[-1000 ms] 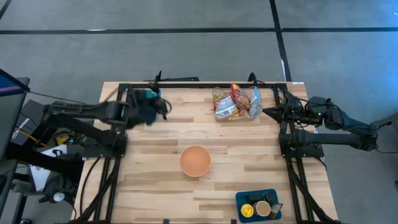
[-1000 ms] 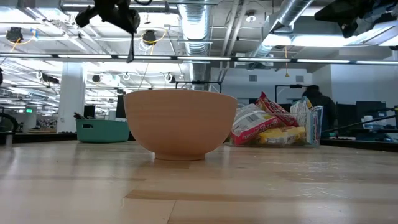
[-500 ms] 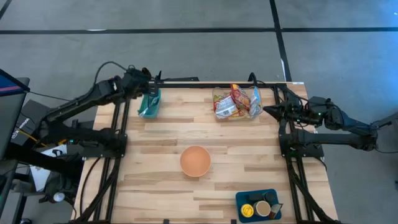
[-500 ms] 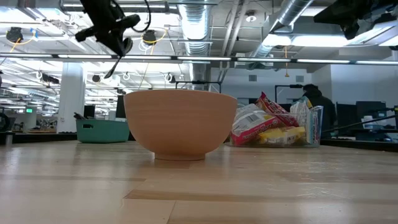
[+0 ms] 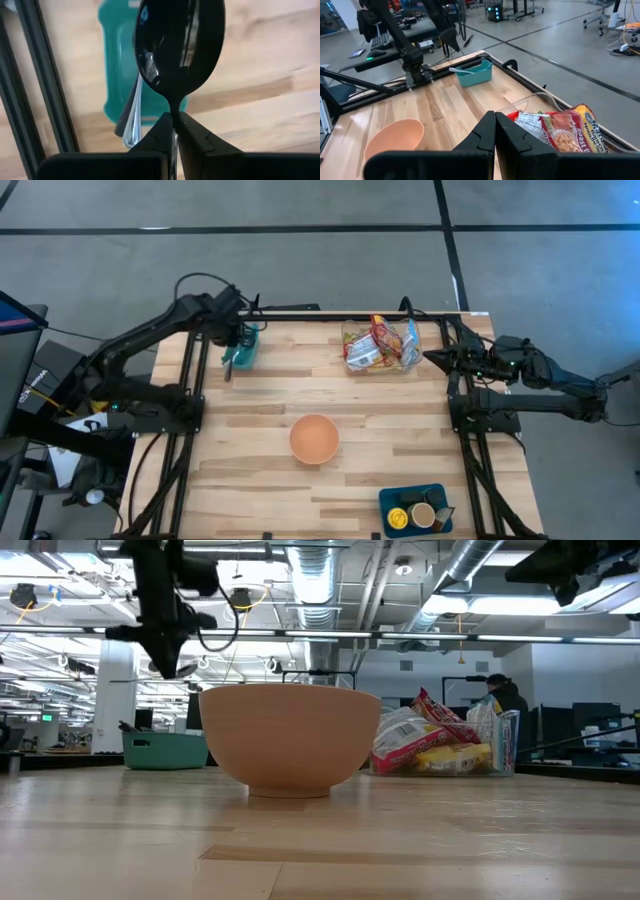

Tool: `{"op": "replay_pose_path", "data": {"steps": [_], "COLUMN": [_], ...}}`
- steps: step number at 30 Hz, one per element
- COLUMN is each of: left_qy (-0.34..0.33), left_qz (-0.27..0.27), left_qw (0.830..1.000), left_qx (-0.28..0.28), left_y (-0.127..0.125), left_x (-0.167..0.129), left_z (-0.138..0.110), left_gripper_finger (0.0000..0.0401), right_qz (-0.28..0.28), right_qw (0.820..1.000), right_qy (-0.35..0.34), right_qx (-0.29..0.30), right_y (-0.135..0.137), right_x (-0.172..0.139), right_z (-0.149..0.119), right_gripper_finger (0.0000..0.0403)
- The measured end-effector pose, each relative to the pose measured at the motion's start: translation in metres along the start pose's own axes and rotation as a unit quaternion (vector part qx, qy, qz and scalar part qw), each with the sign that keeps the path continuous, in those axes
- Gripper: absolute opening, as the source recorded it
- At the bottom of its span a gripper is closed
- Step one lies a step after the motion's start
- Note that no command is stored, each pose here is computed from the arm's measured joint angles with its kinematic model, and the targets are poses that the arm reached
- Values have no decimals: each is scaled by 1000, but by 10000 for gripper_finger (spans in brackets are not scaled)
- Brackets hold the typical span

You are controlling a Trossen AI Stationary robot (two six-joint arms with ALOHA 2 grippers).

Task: Pick & Place Food Item
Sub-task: Put the black spoon into the light green bin

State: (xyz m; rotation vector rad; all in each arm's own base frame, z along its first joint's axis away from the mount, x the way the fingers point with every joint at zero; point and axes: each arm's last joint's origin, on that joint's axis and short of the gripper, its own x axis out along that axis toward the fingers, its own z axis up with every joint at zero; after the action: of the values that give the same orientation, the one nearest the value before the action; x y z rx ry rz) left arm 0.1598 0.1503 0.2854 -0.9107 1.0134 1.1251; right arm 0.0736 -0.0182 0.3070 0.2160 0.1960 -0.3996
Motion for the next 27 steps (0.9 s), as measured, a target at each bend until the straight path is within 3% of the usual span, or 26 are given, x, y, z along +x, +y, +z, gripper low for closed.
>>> {"op": "replay_pose_path", "data": {"steps": [6,15,21,27], "left_qy": [69,119,138,149], "left_qz": [40,80,89,63], "left_qw": [997,989,986,987], "left_qx": [13,-25,-24,-13], "left_y": [1,22,25,24], "left_x": [31,64,80,90], "left_z": [12,34,40,44], "left_gripper_finger": [7,7,10,8], "right_qz": [0,0,0,0], "right_qw": [1000,1000,1000,1000], "right_qy": [0,0,0,0], "right_qx": [-12,-8,-8,-8], "right_y": [0,0,0,0], "right_x": [0,0,0,0], "right_z": [0,0,0,0], "right_gripper_finger": [0,0,0,0]}}
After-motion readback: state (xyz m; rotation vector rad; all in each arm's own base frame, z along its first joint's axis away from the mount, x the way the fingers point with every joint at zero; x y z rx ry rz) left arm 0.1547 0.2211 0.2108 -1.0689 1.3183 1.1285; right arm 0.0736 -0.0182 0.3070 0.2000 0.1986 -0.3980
